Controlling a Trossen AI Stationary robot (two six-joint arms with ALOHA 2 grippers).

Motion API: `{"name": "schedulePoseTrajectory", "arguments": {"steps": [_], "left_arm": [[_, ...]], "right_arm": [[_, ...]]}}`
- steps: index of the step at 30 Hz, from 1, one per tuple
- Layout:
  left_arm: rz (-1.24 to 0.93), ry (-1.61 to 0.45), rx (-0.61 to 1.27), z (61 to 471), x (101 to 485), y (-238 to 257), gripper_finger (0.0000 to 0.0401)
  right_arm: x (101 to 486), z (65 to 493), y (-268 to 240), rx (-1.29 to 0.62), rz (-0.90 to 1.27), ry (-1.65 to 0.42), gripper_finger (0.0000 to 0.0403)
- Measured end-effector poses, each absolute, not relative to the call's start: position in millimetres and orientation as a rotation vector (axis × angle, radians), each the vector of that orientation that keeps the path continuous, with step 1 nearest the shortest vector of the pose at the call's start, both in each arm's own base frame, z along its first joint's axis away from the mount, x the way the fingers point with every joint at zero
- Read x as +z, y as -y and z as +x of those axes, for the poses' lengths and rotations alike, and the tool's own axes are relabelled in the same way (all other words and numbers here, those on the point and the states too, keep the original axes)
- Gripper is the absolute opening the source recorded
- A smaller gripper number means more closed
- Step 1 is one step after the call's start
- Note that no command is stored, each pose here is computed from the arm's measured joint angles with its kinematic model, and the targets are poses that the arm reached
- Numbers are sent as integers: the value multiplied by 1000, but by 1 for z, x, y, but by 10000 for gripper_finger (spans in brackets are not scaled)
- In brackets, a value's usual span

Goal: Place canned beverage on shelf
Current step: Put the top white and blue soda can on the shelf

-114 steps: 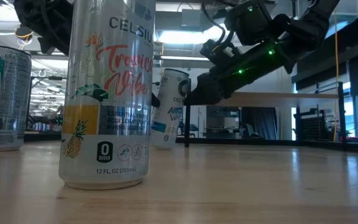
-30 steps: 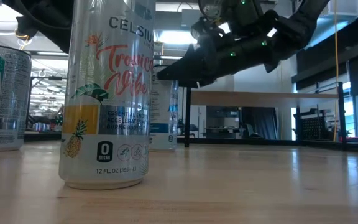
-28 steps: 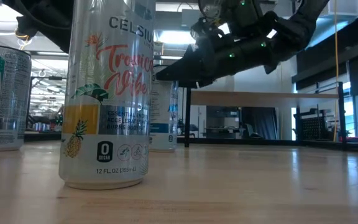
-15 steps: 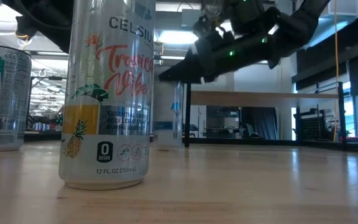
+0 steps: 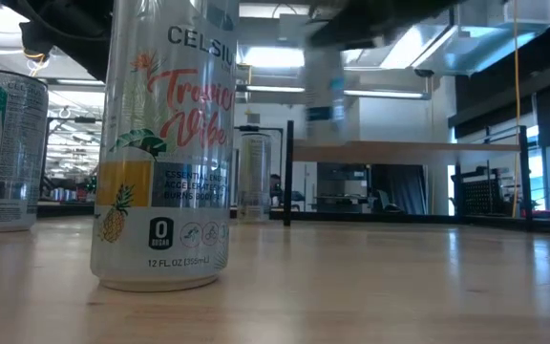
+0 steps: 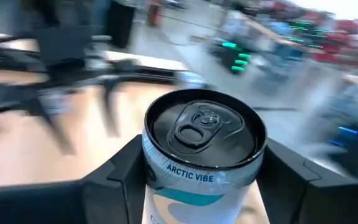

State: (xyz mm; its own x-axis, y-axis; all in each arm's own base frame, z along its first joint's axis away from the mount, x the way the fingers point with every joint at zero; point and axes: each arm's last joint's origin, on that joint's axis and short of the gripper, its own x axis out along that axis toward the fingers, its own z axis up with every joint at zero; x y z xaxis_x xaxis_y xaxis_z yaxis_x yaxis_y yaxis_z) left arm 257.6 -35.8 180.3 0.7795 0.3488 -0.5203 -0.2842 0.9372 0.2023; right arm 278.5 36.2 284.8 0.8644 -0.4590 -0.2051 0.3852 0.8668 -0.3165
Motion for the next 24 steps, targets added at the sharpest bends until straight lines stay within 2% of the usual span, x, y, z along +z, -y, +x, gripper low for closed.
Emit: {"name": "schedulePoseTrajectory", "arguments": {"steps": [7,18,24], "left_arm": [[128,-587,340,258,180,36,247],[131,-590,338,257,180,36,247],[131,-590,338,258,180,36,247]], "right_arm": [[318,225,-11,-808,-303,-308,212],[343,159,57,-1212,-155,-278,213],[337,144,91,-1290,-6,-276,213]]}}
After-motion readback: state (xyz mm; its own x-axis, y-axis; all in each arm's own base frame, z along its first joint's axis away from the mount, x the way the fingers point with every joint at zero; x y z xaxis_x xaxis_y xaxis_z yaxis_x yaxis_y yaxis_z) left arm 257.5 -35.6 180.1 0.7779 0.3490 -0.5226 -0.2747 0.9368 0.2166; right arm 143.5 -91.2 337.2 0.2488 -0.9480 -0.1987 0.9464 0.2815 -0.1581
